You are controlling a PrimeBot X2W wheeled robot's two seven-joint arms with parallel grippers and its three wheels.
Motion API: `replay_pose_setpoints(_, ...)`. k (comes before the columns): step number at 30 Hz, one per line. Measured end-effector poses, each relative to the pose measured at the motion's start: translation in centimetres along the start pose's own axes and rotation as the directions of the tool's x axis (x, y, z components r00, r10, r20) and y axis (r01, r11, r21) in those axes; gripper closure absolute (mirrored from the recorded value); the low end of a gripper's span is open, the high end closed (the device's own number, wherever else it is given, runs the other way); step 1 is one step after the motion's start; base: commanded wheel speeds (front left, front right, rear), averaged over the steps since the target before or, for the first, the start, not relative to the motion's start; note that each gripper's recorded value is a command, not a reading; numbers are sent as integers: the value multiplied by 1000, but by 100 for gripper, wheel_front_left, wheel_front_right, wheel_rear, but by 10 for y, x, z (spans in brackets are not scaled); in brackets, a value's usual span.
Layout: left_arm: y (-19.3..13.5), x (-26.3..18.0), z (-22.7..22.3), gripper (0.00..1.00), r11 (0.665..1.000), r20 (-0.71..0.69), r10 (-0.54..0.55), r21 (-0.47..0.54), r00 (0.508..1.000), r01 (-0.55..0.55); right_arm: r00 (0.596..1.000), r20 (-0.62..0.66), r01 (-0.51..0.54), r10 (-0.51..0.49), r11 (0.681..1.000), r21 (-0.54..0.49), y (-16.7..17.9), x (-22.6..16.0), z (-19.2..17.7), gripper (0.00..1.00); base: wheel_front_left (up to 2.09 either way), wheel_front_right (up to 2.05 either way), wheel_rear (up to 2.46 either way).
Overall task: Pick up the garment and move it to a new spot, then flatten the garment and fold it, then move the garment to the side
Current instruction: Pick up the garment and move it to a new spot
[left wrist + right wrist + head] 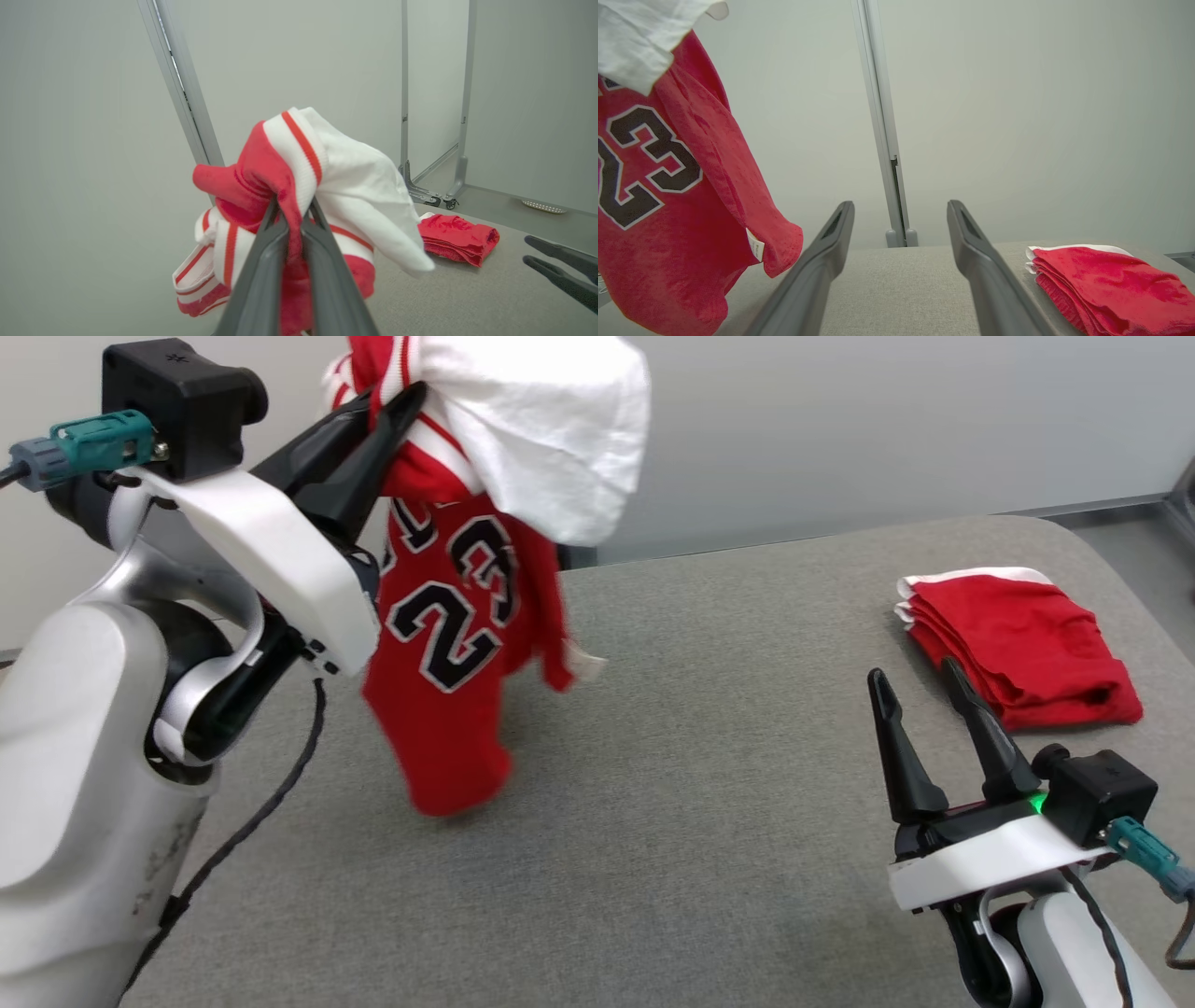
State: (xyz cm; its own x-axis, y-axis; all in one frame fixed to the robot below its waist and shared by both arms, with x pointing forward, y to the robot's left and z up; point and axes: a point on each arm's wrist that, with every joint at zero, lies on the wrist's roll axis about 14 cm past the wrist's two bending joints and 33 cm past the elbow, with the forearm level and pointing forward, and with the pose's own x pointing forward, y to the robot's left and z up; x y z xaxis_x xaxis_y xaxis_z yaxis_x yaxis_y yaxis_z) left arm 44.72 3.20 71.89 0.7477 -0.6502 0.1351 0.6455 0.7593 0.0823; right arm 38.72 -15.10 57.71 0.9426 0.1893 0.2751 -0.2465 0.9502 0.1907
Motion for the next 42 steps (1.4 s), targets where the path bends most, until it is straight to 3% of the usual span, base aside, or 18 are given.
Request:
replay_pose_setpoints(4,-30,14,6,100,995,61,-59,-72,996,63,998,21,65,-65,998,-25,-22,-11,11,0,0,0,0)
replay_pose_setpoints(8,-34,13,-47,100,977,15,-28,-211,999,30,994,10,109,-108,994,-34,-37,-18,8,0,0,0,0)
replay_pose_setpoints(14,-10,-28,-182,100,923,-197,153,-321,968,-211,991,-31,131,-132,991,-29,-44,-20,-6,0,0,0,0)
replay_pose_setpoints(20,13,-100,-285,100,861,-409,295,-279,863,-426,990,-67,121,-123,992,-39,-46,-19,-17,0,0,0,0)
replay_pose_setpoints(22,15,-111,-295,0,860,-418,305,-264,855,-436,992,-76,102,-105,994,-40,-42,-17,-21,0,0,0,0)
replay_pose_setpoints(29,25,-109,-279,0,855,-356,337,-271,872,-441,995,-91,46,-50,998,-45,-30,-7,-26,0,0,0,0)
replay_pose_setpoints(37,57,-118,-214,0,881,-175,429,-137,886,-453,997,-80,-5,2,999,-46,-16,-2,-22,0,0,0,0)
replay_pose_setpoints(42,67,-145,-172,0,849,-55,520,-75,852,-523,995,-98,0,-3,999,-33,-14,-11,-28,0,0,0,0)
